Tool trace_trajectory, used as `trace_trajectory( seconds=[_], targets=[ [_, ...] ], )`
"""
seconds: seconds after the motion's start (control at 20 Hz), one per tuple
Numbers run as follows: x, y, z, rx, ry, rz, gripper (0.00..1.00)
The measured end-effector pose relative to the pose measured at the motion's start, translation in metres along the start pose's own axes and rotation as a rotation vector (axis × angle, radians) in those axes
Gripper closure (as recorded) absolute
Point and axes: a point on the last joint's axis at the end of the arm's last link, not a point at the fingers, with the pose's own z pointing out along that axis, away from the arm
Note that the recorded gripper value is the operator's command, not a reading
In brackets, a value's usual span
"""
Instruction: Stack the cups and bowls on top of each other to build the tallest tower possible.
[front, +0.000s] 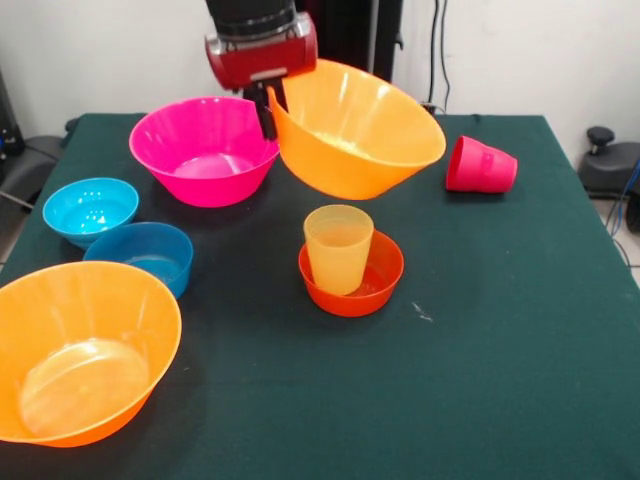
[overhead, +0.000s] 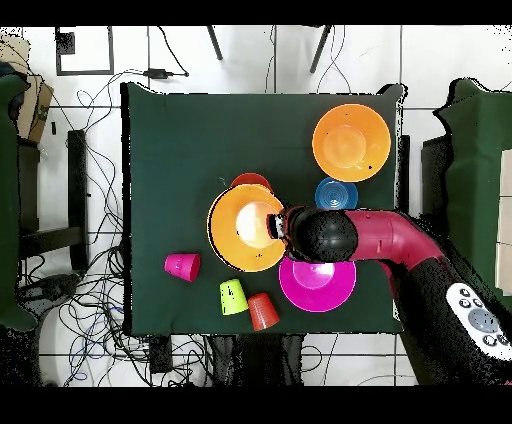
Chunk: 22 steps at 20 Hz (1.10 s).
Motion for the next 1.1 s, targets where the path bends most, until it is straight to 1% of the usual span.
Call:
trace_trajectory(
  seconds=[0.1,0.15,0.2,0.45,0.65,0.8,0.9,1.1],
  targets=[
    [-0.001,0.001,-0.011,0.007,0.006,0.008,1.00],
    [-0.002,0.001,-0.023,0.014,0.011,0.018,1.00],
    [-0.003,0.002,-0.029,0.018,0.013,0.024,1.00],
    [-0.006,0.002,-0.048,0.029,0.019,0.042,1.00],
    [-0.007,0.003,-0.049,0.028,0.024,0.041,1.00],
    [-0.009,0.007,-0.046,0.024,0.027,0.037,1.00],
    [-0.009,0.009,-0.040,0.014,0.034,0.036,1.00],
    [-0.006,0.011,-0.026,-0.034,0.054,0.061,1.00]
  ],
)
